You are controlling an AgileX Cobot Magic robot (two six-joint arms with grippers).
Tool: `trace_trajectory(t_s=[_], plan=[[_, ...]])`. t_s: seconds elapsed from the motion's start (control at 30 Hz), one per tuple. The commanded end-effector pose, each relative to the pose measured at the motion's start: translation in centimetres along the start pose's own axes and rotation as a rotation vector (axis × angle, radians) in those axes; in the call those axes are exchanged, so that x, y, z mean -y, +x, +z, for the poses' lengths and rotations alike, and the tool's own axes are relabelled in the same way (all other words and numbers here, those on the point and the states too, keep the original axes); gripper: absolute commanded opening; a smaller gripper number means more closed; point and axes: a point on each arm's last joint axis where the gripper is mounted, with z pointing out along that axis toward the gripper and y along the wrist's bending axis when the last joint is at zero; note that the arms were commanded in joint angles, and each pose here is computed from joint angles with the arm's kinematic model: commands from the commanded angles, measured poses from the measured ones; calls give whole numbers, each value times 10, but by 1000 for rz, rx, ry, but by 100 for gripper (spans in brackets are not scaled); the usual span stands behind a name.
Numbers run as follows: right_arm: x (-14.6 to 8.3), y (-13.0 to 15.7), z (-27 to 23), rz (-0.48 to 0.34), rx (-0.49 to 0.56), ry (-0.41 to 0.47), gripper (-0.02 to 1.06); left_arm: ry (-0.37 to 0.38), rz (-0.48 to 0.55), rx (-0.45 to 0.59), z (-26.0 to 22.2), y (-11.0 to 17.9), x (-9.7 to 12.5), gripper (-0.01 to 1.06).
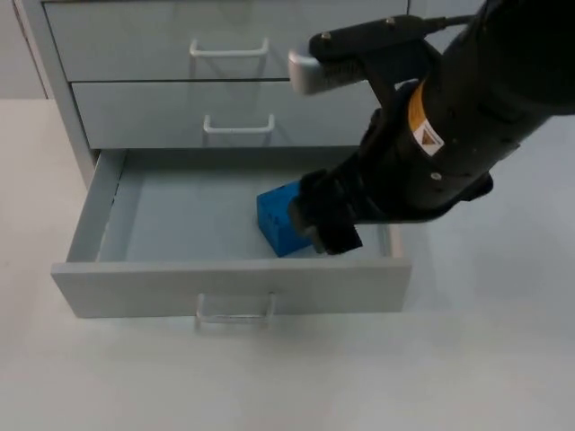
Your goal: Open the drawer with the left hand, place the block into the drawer with the right hand, then close the drawer with the left hand.
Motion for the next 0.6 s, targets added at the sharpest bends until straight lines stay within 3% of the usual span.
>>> trace_trajectory(t_s=[0.0, 0.27, 0.47, 0.5, 0.57], plan=[[10, -2, -3, 9, -9, -5, 82, -7, 6, 0, 0, 1, -1, 105], [64, -3, 7, 105, -107, -17, 82, -16, 17, -16, 0, 3, -2, 105], [132, 15, 0, 223, -153, 46, 81, -15, 17, -23, 0, 3, -2, 105], [132, 15, 0, 223, -153, 46, 81, -15, 17, -23, 0, 3, -2, 105], [163, 30, -13, 272, -159, 92, 81, -15, 17, -23, 0, 3, -2, 105]])
